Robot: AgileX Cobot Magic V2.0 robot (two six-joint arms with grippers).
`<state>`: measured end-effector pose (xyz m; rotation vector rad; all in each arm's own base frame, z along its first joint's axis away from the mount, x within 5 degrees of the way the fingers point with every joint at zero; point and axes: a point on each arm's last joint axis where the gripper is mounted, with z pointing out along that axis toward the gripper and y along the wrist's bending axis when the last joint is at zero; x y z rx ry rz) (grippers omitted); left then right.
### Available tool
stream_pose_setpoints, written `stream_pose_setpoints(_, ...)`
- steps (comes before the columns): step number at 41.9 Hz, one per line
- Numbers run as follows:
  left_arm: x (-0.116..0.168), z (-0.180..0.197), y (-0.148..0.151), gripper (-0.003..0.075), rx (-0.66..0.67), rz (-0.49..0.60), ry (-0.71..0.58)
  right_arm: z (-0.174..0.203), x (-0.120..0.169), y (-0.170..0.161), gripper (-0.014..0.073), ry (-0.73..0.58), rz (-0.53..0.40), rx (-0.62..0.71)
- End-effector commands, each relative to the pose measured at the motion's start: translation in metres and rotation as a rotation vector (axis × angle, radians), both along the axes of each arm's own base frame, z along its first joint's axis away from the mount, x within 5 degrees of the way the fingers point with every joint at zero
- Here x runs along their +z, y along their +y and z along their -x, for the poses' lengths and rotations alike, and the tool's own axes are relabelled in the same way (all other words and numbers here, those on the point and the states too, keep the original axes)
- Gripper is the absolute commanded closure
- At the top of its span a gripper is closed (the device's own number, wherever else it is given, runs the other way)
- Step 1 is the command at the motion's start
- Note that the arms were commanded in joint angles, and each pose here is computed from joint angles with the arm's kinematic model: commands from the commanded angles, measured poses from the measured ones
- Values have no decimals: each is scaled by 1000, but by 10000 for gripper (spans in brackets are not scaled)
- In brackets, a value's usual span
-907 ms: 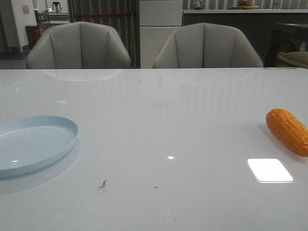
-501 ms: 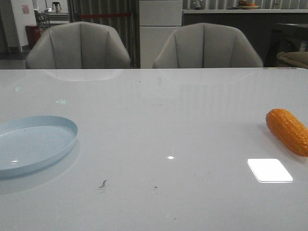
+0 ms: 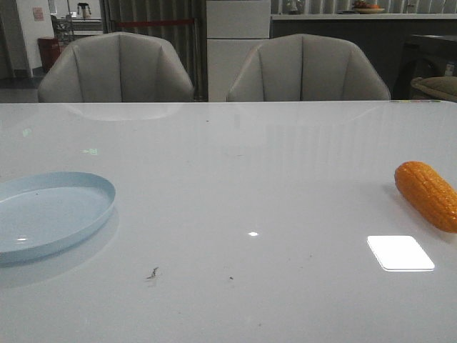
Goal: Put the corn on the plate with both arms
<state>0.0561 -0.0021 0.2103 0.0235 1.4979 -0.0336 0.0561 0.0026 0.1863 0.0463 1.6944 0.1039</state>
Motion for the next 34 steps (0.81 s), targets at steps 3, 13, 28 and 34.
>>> stream_pose_setpoints(3, 8, 2, 0, 631, 3, 2, -105, 2, 19, -1, 539, -168, -7, -9)
stream_pose_setpoints(13, 36, 10, 3, 631, 11, 68, -337, 8, 50, -2, 539, -468, -49, -22)
stream_pose_setpoints(28, 152, 39, 1, 631, 11, -11, -577, 38, 198, -2, 539, -637, -45, -8)
stream_pose_setpoints(34, 194, 13, -1, 631, 20, -89, -503, 1, 225, -1, 539, -547, -41, -9)
